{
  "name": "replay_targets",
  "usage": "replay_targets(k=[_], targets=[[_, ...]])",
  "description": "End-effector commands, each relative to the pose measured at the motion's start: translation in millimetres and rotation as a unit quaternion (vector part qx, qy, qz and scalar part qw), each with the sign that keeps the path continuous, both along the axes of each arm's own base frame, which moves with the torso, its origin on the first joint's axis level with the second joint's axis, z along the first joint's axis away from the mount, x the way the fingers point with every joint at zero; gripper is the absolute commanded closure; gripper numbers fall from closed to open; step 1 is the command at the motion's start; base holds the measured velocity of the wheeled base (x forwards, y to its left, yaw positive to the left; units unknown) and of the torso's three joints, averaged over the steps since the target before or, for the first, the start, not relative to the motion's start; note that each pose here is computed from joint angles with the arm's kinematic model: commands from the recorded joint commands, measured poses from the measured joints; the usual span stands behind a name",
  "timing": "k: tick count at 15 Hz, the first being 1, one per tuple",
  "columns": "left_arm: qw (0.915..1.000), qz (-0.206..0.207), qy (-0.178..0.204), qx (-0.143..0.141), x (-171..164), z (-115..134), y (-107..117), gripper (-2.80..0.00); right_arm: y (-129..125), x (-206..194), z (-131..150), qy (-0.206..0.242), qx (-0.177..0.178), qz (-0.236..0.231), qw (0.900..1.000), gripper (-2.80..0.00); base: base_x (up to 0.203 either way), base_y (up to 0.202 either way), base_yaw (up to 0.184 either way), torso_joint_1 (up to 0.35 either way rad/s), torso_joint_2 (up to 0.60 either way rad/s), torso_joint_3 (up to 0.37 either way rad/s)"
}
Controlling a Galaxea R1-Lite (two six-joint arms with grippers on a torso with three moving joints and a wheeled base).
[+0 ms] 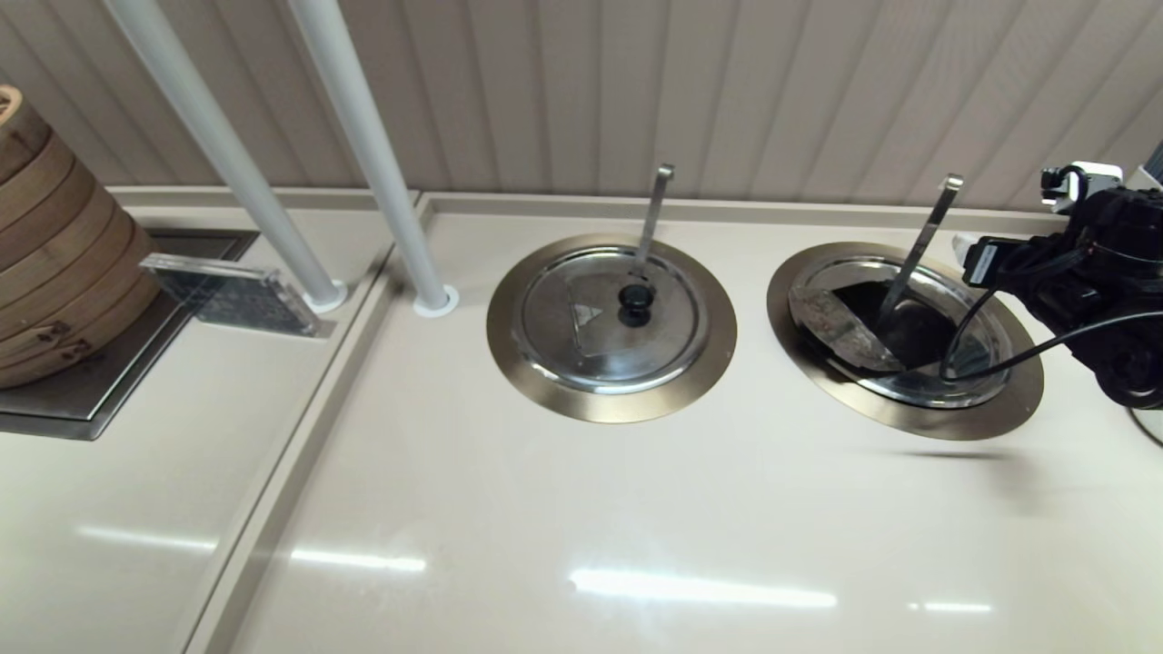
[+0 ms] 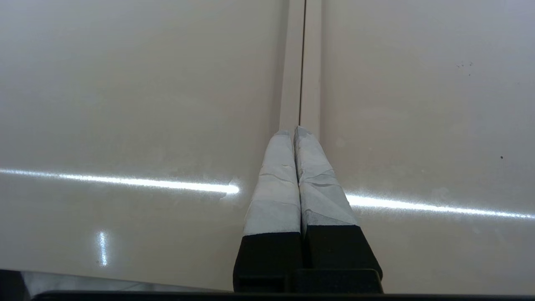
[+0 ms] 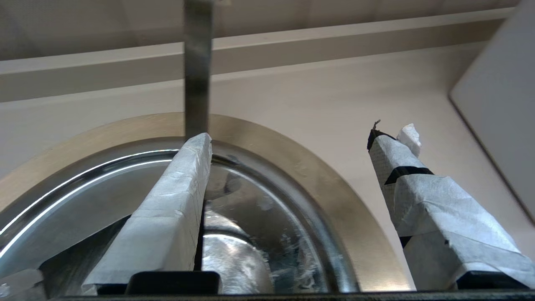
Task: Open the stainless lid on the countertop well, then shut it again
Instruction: Stir with a spoon
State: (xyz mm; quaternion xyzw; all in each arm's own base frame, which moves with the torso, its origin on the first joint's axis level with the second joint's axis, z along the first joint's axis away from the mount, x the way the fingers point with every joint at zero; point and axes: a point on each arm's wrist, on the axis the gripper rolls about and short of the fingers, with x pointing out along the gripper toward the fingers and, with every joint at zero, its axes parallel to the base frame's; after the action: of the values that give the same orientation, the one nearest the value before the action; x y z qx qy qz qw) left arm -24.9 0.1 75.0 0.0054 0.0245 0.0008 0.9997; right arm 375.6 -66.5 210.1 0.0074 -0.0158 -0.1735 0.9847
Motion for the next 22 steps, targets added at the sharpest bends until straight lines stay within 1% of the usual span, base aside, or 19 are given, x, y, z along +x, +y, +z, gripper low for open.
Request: replay_targets(k=[1,3,4,5,7,11,13,16,17,18,22], targets=[[1.0000,0.000,0.000,0.000,0,0,0,0.00,2,8,-10,0.008,0.009,0.013,1.000,-2.80,0.000,0.000,0.000,0.000,0.00,0.000],[1.0000,0.000,0.000,0.000,0,0,0,0.00,11,15,-20,0.010,0.043,0.054,0.998,-2.80,0.000,0.000,0.000,0.000,0.00,0.000],[1.0000,0.000,0.000,0.000,0,0,0,0.00,15,16,-22,0.011,0.047,0.062,0.997,-2.80,0.000,0.000,0.000,0.000,0.00,0.000],[1.0000,0.000,0.000,0.000,0,0,0,0.00,19,19,-24,0.012,0.047,0.068,0.997,-2.80,0.000,0.000,0.000,0.000,0.00,0.000],[1.0000,0.000,0.000,0.000,0,0,0,0.00,18,28,-31,0.004,0.044,0.069,0.997,-2.80,0.000,0.000,0.000,0.000,0.00,0.000],[1.0000,0.000,0.000,0.000,0,0,0,0.00,13,58,-57,-0.034,0.038,0.066,0.996,-2.80,0.000,0.000,0.000,0.000,0.00,0.000],[1.0000,0.000,0.000,0.000,0,0,0,0.00,11,66,-62,-0.041,0.040,0.066,0.996,-2.80,0.000,0.000,0.000,0.000,0.00,0.000],[1.0000,0.000,0.000,0.000,0,0,0,0.00,12,65,-62,-0.042,0.040,0.067,0.996,-2.80,0.000,0.000,0.000,0.000,0.00,0.000],[1.0000,0.000,0.000,0.000,0,0,0,0.00,12,65,-61,-0.043,0.041,0.067,0.996,-1.04,0.000,0.000,0.000,0.000,0.00,0.000],[1.0000,0.000,0.000,0.000,0,0,0,0.00,12,65,-59,-0.045,0.040,0.067,0.996,0.00,0.000,0.000,0.000,0.000,0.00,0.000],[1.0000,0.000,0.000,0.000,0,0,0,0.00,15,59,-46,-0.063,0.038,0.063,0.995,0.00,0.000,0.000,0.000,0.000,0.00,0.000]])
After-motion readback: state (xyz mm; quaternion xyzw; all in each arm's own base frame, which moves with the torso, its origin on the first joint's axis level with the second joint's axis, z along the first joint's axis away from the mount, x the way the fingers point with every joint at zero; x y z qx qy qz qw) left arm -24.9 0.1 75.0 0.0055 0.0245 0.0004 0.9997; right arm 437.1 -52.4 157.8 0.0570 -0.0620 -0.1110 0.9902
